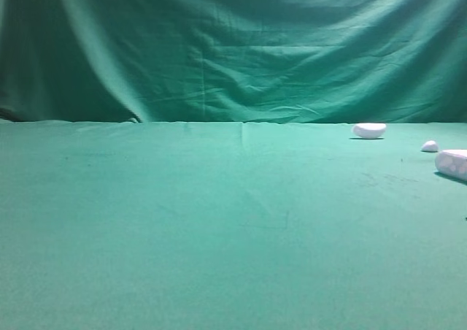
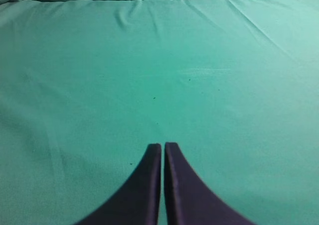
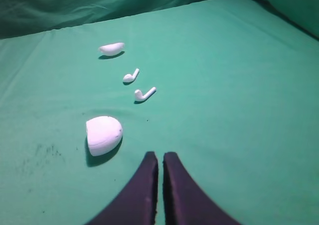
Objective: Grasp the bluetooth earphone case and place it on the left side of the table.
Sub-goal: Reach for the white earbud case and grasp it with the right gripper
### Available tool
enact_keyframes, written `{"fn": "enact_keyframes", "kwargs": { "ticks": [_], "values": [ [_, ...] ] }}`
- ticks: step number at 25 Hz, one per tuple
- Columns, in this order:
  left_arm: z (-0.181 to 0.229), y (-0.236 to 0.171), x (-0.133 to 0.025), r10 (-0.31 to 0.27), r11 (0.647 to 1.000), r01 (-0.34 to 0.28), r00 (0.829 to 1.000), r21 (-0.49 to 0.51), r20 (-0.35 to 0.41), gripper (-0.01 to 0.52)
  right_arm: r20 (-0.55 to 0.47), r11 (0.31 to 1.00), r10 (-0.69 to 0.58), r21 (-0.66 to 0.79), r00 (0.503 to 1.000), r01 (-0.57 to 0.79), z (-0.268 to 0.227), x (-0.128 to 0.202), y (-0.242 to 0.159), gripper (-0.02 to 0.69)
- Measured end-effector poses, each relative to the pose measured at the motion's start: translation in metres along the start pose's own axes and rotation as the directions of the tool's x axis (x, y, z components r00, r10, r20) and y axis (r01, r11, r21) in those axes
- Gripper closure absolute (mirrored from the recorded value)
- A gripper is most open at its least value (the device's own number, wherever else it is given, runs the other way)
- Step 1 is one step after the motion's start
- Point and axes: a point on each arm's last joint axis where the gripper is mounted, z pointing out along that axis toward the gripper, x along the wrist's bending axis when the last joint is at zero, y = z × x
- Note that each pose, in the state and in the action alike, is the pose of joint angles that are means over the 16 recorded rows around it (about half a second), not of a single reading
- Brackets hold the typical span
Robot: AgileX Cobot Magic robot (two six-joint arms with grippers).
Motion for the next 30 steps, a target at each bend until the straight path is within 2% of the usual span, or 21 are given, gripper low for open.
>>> {"fn": "enact_keyframes", "kwargs": {
  "ticks": [10,15,19,24,30],
  "values": [
    [0.000,0.000,0.000,0.000,1.000,0.000,1.000,0.000,0.000,0.514,-0.059,0.959,-0.011,-0.282,0.998,-0.006,-0.004,0.005,0.026,0.665],
    [0.000,0.000,0.000,0.000,1.000,0.000,1.000,0.000,0.000,0.514,-0.066,0.949,0.004,-0.314,0.998,-0.025,-0.010,0.006,0.045,0.665],
    [0.000,0.000,0.000,0.000,1.000,0.000,1.000,0.000,0.000,0.514,-0.047,0.975,0.019,-0.222,0.999,-0.029,-0.011,0.006,0.063,0.665],
    [0.000,0.000,0.000,0.000,1.000,0.000,1.000,0.000,0.000,0.514,-0.002,0.999,0.030,0.019,1.000,-0.030,-0.005,0.005,0.083,0.665],
    [0.000,0.000,0.000,0.000,1.000,0.000,1.000,0.000,0.000,0.514,0.014,0.941,-0.026,0.337,1.000,0.020,0.016,0.008,0.101,0.665]
  ]
}}
